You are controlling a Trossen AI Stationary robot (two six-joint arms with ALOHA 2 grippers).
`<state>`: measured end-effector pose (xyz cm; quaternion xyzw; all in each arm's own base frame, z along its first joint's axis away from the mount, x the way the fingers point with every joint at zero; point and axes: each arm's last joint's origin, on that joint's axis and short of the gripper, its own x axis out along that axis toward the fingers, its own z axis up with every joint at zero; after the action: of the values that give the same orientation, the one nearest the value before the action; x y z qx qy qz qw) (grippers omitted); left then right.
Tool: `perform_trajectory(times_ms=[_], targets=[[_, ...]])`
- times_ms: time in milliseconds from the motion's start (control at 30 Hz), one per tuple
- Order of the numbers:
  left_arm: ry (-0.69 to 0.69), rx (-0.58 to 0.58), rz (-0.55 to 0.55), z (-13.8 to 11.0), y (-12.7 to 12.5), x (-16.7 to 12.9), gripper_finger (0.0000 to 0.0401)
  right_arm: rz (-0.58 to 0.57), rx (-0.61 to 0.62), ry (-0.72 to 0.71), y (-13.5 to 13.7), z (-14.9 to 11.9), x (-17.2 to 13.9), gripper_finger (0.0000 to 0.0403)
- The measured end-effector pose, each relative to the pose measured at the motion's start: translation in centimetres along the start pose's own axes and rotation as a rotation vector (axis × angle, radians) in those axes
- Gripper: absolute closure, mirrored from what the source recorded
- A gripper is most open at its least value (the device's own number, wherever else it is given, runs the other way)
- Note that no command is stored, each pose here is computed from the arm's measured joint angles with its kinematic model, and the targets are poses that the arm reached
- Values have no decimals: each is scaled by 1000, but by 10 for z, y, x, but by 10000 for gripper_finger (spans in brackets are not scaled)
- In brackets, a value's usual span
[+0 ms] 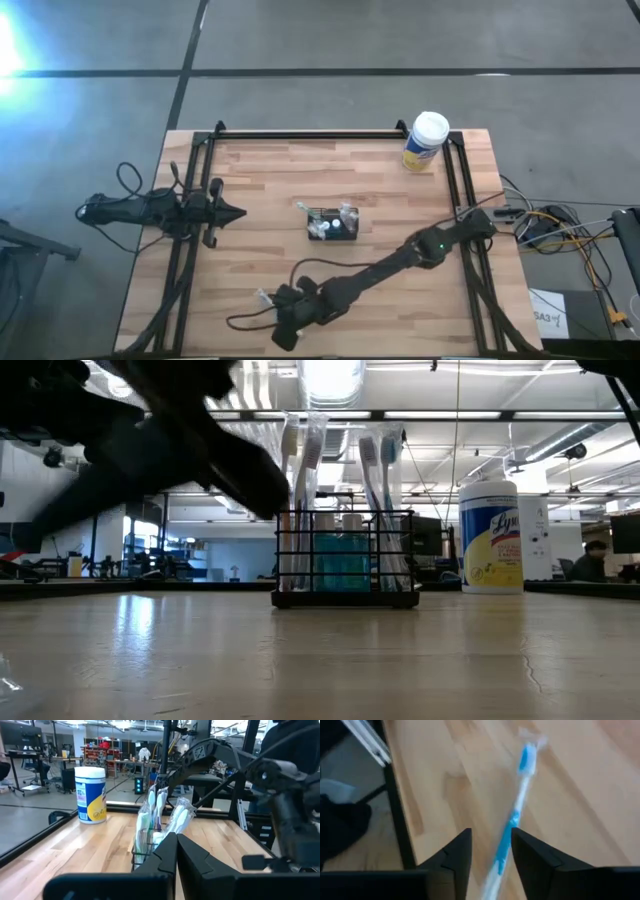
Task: Pick & Place toothbrushing station
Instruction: Put the blue toothbrush into the black organizer
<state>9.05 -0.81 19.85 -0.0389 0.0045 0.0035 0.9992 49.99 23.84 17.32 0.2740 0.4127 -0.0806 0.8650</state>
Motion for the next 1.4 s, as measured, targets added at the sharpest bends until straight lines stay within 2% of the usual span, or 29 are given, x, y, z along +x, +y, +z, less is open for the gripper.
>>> perform_trajectory(times_ms=[167,433,667,767,933,1033,1167,1400], targets=[[11,-1,-4,-1,0,0,389,-52,42,54,-16,-9,13,237],[9,-1,-4,-1,0,0,389,8,-74,15,-15,-10,22,216],[7,3,-3,-1,0,0,389,-16,-164,31,-20,-18,43,216],[7,-1,-1,-1,0,0,389,-68,-170,63,-24,-20,43,216],[9,-1,0,-1,0,0,389,-334,-170,133,-44,-29,31,222],[9,-1,0,-1,0,0,389,-444,-201,209,-53,-32,23,236],[9,-5,1,-1,0,0,389,-477,-246,285,-57,-35,19,252],[9,-11,0,-1,0,0,389,-451,-290,383,-55,-43,15,291]])
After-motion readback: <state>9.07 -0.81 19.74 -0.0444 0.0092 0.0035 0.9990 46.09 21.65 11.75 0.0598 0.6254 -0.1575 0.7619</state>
